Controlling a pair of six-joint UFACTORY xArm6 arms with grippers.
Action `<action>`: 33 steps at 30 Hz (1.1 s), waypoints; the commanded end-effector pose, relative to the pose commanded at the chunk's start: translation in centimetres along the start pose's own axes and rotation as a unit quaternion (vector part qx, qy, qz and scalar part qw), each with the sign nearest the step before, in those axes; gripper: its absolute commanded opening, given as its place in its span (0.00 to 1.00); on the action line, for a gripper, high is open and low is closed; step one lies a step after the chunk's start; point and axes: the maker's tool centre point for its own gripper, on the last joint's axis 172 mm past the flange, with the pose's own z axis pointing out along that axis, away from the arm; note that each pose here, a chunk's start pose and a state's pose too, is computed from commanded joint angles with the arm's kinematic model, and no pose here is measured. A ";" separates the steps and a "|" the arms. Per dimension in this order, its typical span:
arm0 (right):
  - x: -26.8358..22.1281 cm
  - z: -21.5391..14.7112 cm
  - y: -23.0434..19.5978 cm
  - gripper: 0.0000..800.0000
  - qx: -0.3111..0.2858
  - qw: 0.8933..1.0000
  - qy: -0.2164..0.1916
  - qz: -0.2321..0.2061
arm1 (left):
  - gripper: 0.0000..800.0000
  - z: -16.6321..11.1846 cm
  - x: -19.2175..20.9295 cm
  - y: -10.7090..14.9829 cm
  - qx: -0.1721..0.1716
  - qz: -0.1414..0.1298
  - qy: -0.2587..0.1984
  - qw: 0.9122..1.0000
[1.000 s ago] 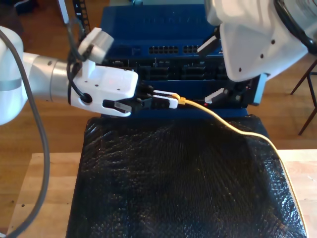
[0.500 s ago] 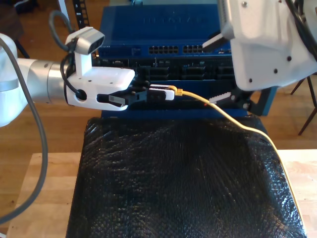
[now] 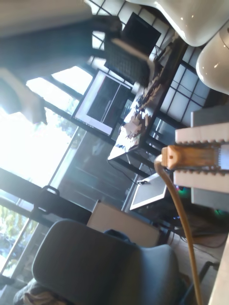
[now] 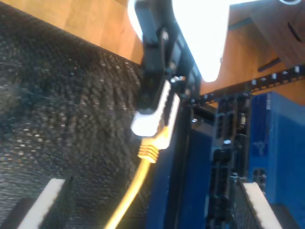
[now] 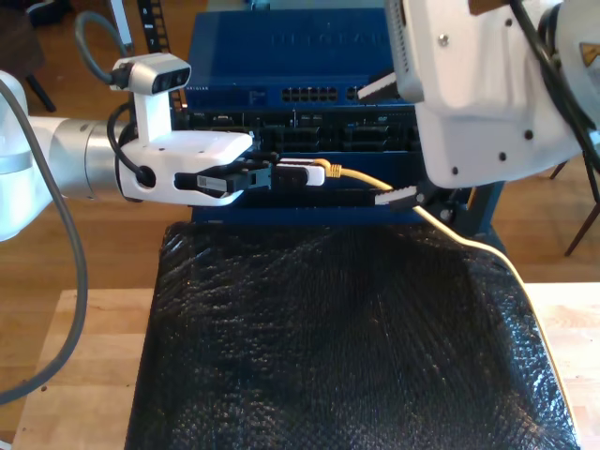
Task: Grab the cable and plug it in
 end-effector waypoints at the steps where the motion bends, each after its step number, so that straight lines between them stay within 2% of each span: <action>1: 0.0 0.0 0.1 0.98 -0.006 1.000 0.001 -0.005 | 0.00 0.1 0.0 0.2 -0.004 0.000 0.001 1.000; 7: 2.6 0.3 0.0 0.98 -0.013 0.999 0.023 -0.042 | 0.00 0.0 0.6 0.6 -0.020 -0.002 0.018 1.000; 16: 3.6 0.4 0.2 0.98 -0.024 0.998 0.032 -0.051 | 0.00 0.1 0.8 2.2 -0.057 -0.006 0.030 0.998; 21: 4.3 0.1 -0.2 0.98 -0.025 0.997 0.039 -0.058 | 0.00 -0.2 1.7 2.8 -0.079 -0.007 0.054 0.995; 24: 4.2 -0.4 0.3 0.98 -0.046 0.997 0.039 -0.058 | 0.00 -0.4 2.0 3.3 -0.094 -0.009 0.065 0.993; 30: 4.2 -0.7 0.6 0.95 -0.059 0.996 0.040 -0.058 | 0.00 -0.5 1.9 3.3 -0.101 -0.013 0.070 0.992; 33: 4.3 -0.6 0.4 0.95 -0.058 0.996 0.041 -0.059 | 0.00 -0.6 1.9 3.6 -0.111 -0.024 0.072 0.991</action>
